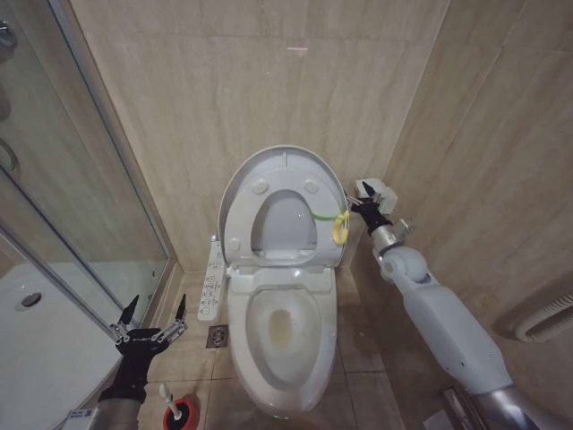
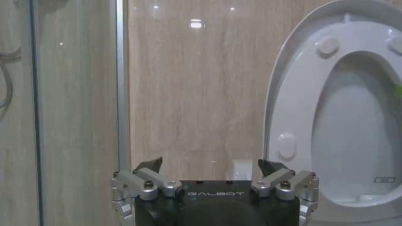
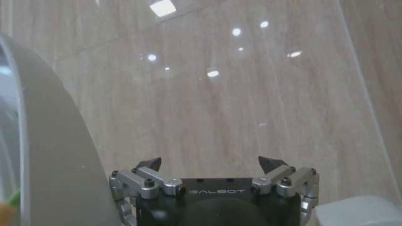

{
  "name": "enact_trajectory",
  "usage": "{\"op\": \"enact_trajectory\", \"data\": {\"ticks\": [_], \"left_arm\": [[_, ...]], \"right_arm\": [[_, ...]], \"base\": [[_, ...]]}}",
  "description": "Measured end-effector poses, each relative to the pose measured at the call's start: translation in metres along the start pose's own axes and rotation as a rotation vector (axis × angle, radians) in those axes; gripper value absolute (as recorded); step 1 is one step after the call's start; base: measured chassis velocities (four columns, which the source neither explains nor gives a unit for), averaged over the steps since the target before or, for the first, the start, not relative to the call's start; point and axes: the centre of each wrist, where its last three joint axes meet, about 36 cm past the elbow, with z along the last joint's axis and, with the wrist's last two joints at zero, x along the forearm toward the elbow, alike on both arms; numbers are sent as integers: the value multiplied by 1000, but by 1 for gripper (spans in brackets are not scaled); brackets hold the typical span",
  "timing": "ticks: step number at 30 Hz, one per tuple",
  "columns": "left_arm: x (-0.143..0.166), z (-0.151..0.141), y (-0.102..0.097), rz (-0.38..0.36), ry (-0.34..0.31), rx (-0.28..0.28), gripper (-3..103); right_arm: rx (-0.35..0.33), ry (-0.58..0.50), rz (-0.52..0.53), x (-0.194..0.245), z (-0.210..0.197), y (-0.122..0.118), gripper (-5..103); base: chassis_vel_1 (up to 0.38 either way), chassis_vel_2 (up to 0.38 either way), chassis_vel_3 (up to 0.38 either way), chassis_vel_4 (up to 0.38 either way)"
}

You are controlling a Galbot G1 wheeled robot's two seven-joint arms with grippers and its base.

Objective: Open the toilet lid, clean the toilet bowl with a toilet brush, close the toilet lid, and flush.

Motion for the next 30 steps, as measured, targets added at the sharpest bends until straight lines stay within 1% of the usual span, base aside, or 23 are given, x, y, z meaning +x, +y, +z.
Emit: {"op": "enact_trajectory", "data": {"ticks": [4, 5, 8, 10, 12, 13, 15, 18, 20, 22, 24, 26, 28, 30], "left_arm": [[0, 0, 0, 0, 0, 0, 99], [0, 0, 0, 0, 0, 0, 99], [0, 0, 0, 0, 0, 0, 99], [0, 0, 0, 0, 0, 0, 99], [0, 0, 0, 0, 0, 0, 99], [0, 0, 0, 0, 0, 0, 99], [0, 0, 0, 0, 0, 0, 99], [0, 0, 0, 0, 0, 0, 99], [0, 0, 0, 0, 0, 0, 99], [0, 0, 0, 0, 0, 0, 99], [0, 0, 0, 0, 0, 0, 99], [0, 0, 0, 0, 0, 0, 99], [0, 0, 0, 0, 0, 0, 99], [0, 0, 0, 0, 0, 0, 99]], "right_arm": [[-18, 8, -19, 22, 0, 10, 100], [-18, 8, -19, 22, 0, 10, 100], [-30, 32, -22, 49, 4, 16, 100], [-31, 39, -18, 56, 5, 16, 100], [-33, 55, -4, 76, 6, 15, 100], [-33, 55, -4, 76, 6, 15, 100], [-42, 66, 22, 100, 4, 12, 100], [-52, 70, 40, 113, 2, 12, 100], [-72, 79, 65, 133, 2, 17, 100], [-79, 84, 74, 140, 2, 19, 100], [-94, 98, 95, 159, 5, 25, 100], [-97, 105, 104, 167, 6, 28, 100], [-99, 122, 118, 185, 10, 34, 100], [-98, 124, 119, 187, 10, 34, 100]], "base": [[0, 0, 0, 0], [0, 0, 0, 0], [0, 0, 0, 0], [0, 0, 0, 0], [0, 0, 0, 0], [0, 0, 0, 0], [0, 0, 0, 0], [0, 0, 0, 0], [0, 0, 0, 0], [0, 0, 0, 0], [0, 0, 0, 0], [0, 0, 0, 0], [0, 0, 0, 0], [0, 0, 0, 0]]}}
